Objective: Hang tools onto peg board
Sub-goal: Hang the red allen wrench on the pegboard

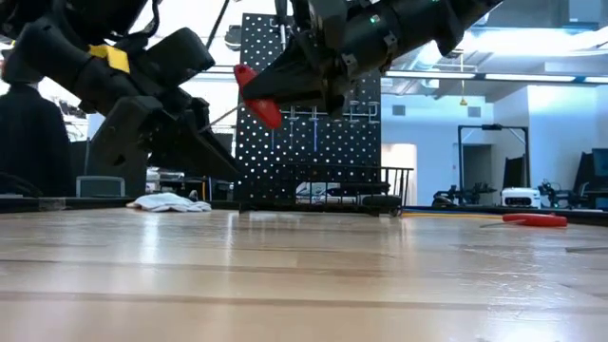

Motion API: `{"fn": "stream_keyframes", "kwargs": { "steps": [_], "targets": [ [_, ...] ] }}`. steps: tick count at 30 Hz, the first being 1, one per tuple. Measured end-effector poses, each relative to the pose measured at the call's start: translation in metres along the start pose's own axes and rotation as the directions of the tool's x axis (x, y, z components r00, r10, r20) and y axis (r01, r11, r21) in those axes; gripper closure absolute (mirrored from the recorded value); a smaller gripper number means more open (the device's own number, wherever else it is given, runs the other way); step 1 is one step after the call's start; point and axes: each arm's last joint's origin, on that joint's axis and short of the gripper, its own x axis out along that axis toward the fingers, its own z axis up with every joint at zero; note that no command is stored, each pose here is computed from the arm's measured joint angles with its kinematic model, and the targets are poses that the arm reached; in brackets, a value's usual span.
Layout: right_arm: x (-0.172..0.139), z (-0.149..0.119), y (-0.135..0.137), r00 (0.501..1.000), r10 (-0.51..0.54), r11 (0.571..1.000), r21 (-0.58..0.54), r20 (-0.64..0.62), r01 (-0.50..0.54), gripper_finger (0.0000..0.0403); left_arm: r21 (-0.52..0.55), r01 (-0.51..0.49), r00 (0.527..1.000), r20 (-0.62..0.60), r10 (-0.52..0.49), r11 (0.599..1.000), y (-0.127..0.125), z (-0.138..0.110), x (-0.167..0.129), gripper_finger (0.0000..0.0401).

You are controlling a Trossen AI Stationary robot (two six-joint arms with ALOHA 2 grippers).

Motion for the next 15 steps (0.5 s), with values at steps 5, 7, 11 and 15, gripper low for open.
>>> {"fn": "stream_keyframes", "kwargs": {
  "steps": [5,7,11,15],
  "targets": [
    [-0.0008,-0.0004,0.0053,1.000,0.010,0.999,-0.035,-0.007,-0.011,0.0364,-0.026,0.047,0.999,0.004,-0.047,0.999,0.0031,0.0014,0.0021,0.0346],
    [-0.0009,0.0006,0.0056,1.000,0.012,0.999,-0.040,-0.004,-0.012,0.0364,-0.024,0.049,0.999,0.008,-0.049,0.999,0.0030,0.0019,0.0020,0.0380],
    [-0.0008,0.0001,0.0053,1.000,0.010,0.999,-0.042,-0.010,-0.010,0.0356,-0.027,0.064,0.998,0.015,-0.064,0.998,0.0026,0.0026,0.0020,0.0394],
    [-0.0009,-0.0015,0.0049,1.000,0.007,0.998,-0.063,-0.027,-0.009,0.0331,-0.043,0.066,0.997,0.030,-0.065,0.997,0.0026,0.0041,0.0020,0.0400]
  ]
}}
